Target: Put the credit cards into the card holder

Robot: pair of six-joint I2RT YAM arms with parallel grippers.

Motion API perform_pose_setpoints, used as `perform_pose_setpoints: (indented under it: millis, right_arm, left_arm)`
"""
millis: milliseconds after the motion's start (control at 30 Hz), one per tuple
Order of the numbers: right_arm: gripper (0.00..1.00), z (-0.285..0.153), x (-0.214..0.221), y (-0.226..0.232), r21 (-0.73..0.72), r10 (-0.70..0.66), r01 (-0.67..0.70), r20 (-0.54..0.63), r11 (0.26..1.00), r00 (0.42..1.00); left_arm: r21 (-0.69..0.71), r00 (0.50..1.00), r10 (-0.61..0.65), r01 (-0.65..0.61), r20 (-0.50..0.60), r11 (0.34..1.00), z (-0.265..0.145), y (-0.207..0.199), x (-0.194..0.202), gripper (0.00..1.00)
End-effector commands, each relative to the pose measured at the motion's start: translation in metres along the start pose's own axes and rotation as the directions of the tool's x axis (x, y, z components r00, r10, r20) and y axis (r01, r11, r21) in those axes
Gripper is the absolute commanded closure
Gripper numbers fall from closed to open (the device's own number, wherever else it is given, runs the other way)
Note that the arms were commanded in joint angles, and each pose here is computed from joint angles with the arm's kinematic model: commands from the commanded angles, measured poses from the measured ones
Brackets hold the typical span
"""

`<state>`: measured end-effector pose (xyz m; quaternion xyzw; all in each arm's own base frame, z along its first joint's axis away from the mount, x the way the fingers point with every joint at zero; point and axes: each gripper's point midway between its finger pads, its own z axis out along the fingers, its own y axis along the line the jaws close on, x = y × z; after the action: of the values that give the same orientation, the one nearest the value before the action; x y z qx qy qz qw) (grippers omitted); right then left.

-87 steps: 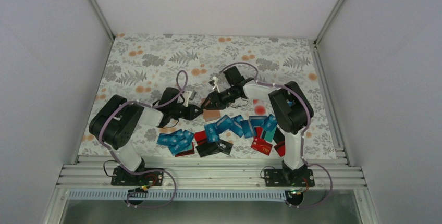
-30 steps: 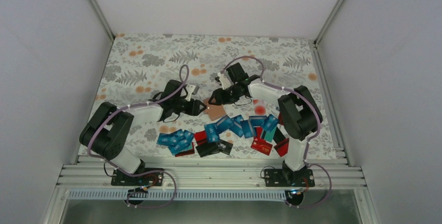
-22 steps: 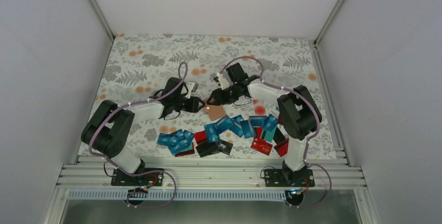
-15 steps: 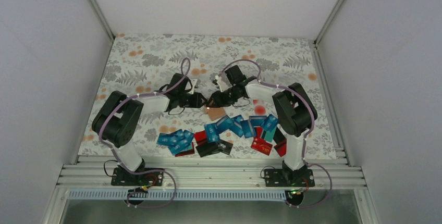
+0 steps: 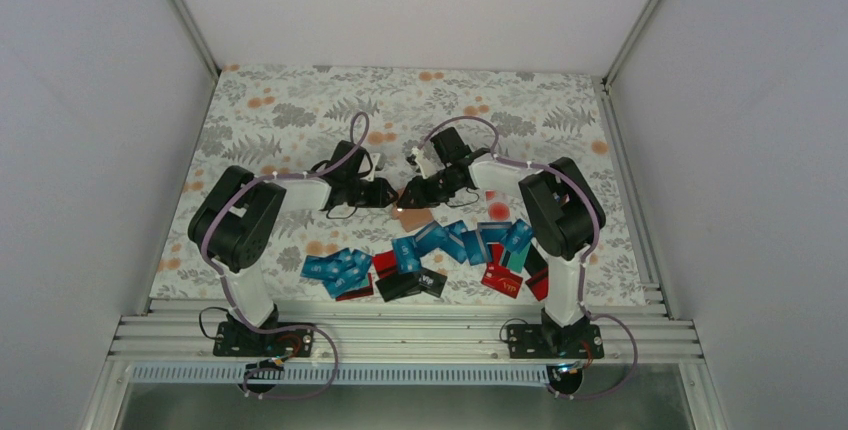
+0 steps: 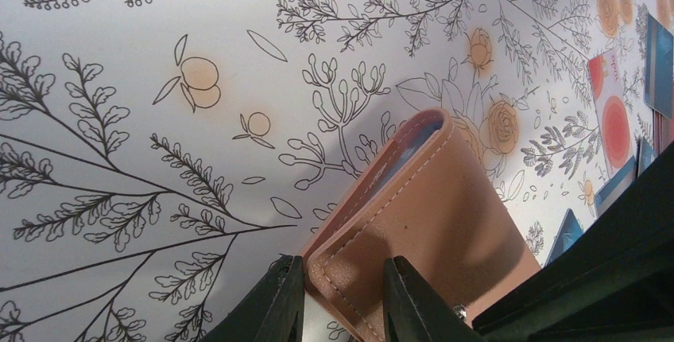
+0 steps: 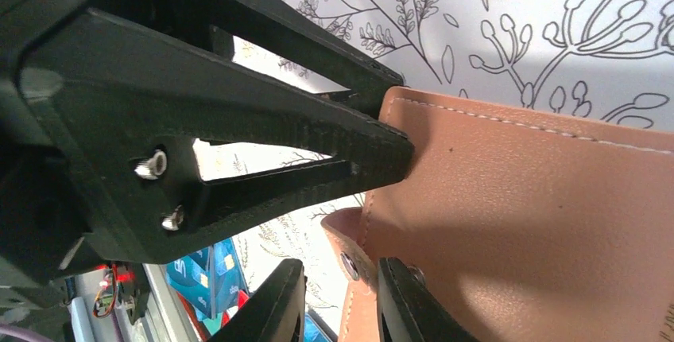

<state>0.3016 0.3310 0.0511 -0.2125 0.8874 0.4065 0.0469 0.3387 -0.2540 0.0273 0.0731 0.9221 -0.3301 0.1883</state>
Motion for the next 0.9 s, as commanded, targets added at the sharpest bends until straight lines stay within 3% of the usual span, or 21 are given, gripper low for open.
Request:
perform_pose_setpoints:
  millis: [0,133,267,633,867]
  right_arm:
    - [0.71,0.005,0.003,-0.011,0.039,-0.005,0.005,-0.006,0.999,1.000]
    - [0.61,0.001,-0.001,-0.016,0.085,-0.011,0.009,0.022,0.996,1.000]
    - [0.60,0.002,-0.001,-0.014,0.071,-0.010,0.009,0.017,0.997,1.000]
    - [0.76,0.016,0.010,-0.011,0.007,0.005,-0.004,-0.033,1.000,0.999]
    - [0.80,0.016,0.010,-0.007,-0.015,0.003,-0.003,-0.036,1.000,0.999]
  left_arm:
    - [0.017,1.000,-0.002,0.002,0.007,1.000,-0.002,-0.004,-0.006,0.75]
    - [0.015,1.000,0.000,0.000,0.005,1.000,0.000,-0.003,-0.006,0.77]
    - [0.015,1.000,-0.001,0.001,0.000,1.000,0.001,-0.002,-0.005,0.78]
    - [0.016,1.000,-0.001,0.001,-0.003,1.000,0.004,0.000,-0.004,0.81]
    - [0.014,1.000,-0.004,0.004,-0.009,1.000,0.006,0.002,-0.002,0.82]
